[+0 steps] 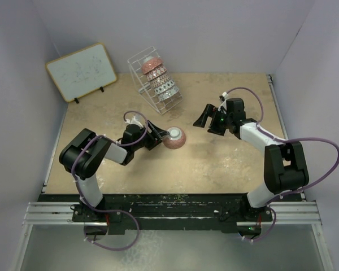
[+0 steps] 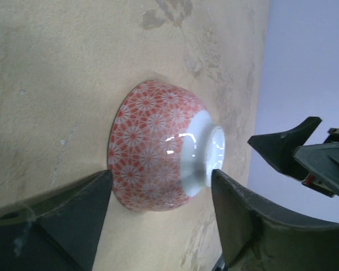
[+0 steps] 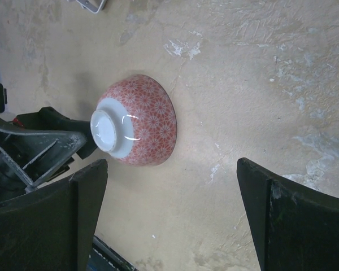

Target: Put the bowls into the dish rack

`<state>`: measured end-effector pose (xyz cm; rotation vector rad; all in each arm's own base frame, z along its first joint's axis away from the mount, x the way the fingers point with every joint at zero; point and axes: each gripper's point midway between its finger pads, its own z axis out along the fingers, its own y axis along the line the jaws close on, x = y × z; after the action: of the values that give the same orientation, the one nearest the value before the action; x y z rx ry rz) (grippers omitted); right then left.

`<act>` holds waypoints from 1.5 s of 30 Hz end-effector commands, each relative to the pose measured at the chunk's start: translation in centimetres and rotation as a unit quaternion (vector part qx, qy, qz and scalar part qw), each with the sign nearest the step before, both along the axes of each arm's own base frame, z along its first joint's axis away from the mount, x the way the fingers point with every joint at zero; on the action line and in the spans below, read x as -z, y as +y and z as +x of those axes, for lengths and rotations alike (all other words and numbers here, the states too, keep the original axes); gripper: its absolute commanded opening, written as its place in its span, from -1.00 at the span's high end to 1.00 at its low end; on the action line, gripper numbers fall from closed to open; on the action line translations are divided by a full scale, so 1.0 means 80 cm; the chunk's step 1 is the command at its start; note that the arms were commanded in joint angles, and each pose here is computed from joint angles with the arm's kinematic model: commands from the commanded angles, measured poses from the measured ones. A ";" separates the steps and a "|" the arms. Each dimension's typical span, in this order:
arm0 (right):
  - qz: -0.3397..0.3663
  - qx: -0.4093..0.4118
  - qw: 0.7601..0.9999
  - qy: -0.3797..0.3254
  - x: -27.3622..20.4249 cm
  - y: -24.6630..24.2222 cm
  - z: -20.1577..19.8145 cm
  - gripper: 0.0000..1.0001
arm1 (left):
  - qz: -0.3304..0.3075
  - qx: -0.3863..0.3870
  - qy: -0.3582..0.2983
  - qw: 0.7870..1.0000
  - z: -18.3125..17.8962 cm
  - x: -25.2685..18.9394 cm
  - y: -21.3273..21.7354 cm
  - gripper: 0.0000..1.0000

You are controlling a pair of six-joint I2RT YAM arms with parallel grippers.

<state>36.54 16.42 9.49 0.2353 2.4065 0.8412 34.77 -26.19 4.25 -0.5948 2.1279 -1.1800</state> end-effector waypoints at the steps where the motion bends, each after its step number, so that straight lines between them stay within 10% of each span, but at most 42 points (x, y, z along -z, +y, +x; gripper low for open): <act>1: 0.006 -0.015 1.000 -0.023 -0.013 0.003 0.002 -0.93 | 0.023 0.012 0.018 1.000 -0.014 0.021 0.006 -0.65; 4: 0.006 -0.016 1.000 -0.022 -0.012 0.003 0.002 -0.93 | 0.023 0.016 -0.005 1.000 -0.010 -0.003 0.005 -0.99; 16: 0.011 -0.015 1.000 -0.025 -0.017 0.005 0.002 -0.93 | 0.179 0.049 0.012 0.983 0.005 -0.021 0.026 -0.98; 39: 0.013 -0.018 0.999 -0.026 -0.019 0.006 0.003 -0.93 | 0.149 0.089 -0.003 0.985 0.020 -0.021 -0.019 -1.00; 45: 0.012 -0.018 0.999 -0.025 -0.017 0.006 0.003 -0.93 | 0.150 0.088 0.009 0.985 0.018 -0.003 -0.018 -0.71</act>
<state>36.48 16.54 9.56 0.2288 2.4061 0.8511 35.73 -27.17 4.91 -0.3026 2.3598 -0.9086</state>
